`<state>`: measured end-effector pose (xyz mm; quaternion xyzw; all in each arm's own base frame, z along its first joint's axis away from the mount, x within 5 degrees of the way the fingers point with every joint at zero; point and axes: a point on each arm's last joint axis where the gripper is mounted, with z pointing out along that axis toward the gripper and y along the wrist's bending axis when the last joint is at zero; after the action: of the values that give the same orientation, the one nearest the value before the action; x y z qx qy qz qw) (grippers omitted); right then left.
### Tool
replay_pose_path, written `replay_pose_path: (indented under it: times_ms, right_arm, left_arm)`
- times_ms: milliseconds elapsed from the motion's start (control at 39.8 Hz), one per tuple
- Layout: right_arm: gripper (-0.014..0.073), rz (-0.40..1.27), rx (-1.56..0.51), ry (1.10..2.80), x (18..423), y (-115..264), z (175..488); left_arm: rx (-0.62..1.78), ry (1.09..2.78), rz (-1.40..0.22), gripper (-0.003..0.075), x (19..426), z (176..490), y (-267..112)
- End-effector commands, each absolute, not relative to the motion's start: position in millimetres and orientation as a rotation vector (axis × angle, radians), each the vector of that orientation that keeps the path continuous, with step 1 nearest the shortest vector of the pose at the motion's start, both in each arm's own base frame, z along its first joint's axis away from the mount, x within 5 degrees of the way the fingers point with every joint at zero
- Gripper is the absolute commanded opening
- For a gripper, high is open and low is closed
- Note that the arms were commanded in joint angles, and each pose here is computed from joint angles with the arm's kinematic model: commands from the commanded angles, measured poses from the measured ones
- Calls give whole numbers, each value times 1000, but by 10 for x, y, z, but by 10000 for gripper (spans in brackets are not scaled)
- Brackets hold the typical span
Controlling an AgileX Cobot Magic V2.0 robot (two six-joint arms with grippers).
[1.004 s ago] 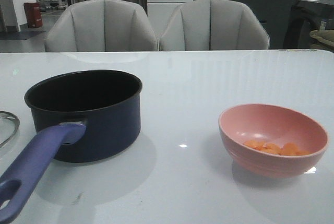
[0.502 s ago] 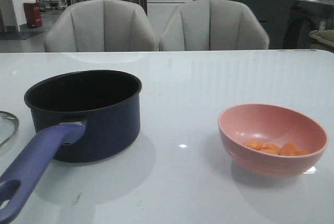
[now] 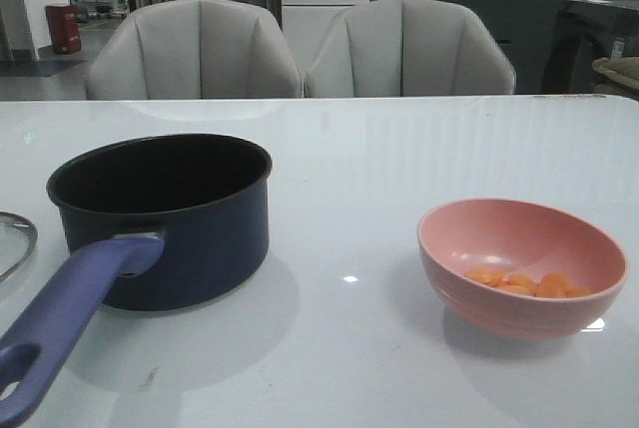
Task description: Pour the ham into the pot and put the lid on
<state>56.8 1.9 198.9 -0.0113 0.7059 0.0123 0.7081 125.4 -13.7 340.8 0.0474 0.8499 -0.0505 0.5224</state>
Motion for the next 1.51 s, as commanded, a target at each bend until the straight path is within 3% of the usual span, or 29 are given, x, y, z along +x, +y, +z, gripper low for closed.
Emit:
replay_pose_path:
  times_ms: [0, 402, 753, 1004, 1230, 1481]
  right_arm:
    - [148, 19, -24, 1481, 554, 15, 2034]
    - [148, 15, -28, 1482, 555, 15, 2033]
    - [148, 15, -28, 1482, 555, 15, 2033]
    - [148, 15, -28, 1466, 554, 15, 2047]
    - [148, 53, 15, 1307, 513, 8, 2287]
    - [148, 60, 15, 1453, 697, 18, 2712]
  left_arm:
    - [101, 1869, -118, 668, 1064, 3507, -129]
    - [152, 1642, -81, 668, 579, 3121, -101]
    - [134, 1442, -71, 668, 299, 3080, -64]
    - [129, 1415, -69, 668, 289, 3063, -60]
    - [129, 1413, -69, 668, 289, 3066, -60]
    - [129, 1413, -69, 668, 289, 3066, -60]
